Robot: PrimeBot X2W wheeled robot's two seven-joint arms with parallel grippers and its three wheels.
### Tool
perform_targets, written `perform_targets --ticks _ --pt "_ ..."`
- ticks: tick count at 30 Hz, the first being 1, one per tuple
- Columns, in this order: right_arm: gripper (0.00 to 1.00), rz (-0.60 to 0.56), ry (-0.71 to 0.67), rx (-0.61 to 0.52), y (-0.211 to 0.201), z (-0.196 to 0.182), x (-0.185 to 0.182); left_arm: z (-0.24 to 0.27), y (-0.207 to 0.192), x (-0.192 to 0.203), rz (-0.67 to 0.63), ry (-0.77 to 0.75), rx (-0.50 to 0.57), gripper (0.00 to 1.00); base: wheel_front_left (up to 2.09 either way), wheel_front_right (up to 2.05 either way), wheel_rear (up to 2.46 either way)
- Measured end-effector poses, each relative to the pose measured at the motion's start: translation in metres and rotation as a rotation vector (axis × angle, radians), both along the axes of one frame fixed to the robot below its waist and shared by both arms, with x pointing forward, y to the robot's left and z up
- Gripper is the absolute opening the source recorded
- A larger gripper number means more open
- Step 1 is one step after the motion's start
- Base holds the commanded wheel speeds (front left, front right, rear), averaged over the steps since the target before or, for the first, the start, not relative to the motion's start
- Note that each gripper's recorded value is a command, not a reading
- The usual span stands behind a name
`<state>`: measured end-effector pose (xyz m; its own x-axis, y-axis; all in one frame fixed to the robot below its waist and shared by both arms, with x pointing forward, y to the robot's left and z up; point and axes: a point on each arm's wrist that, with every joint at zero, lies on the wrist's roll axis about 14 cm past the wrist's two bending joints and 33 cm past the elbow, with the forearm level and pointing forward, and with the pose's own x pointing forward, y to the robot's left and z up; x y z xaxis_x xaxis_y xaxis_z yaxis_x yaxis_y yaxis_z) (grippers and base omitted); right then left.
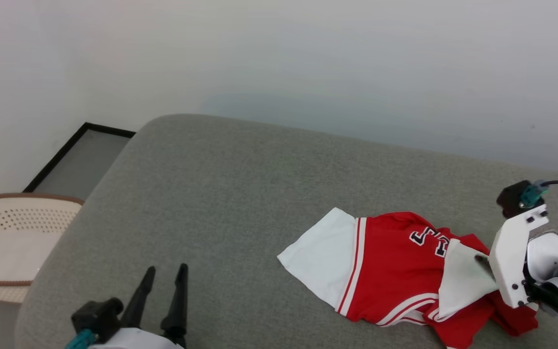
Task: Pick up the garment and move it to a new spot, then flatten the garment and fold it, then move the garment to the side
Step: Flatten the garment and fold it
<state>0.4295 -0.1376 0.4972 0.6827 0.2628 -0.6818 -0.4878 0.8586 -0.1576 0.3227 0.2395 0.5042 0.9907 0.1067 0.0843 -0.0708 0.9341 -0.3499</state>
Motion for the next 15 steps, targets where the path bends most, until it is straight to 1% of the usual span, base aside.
perform_targets --ticks 6,10,15 --pt "1.0 0.031 0.126 -0.084 0.007 -0.018 -0.008 -0.001 -0.005 -0.002 -0.01 0.004 -0.005 1.0 0.0 0.0 0.0" --pt "1.0 0.039 0.175 -0.117 0.012 -0.025 -0.003 -0.006 -0.006 -0.007 -0.006 0.016 -0.014 1.0 0.0 0.0 0.0" --pt "1.0 0.039 0.296 -0.134 0.021 -0.048 -0.007 -0.009 -0.001 -0.011 0.012 0.026 -0.022 1.0 0.0 0.0 0.0"
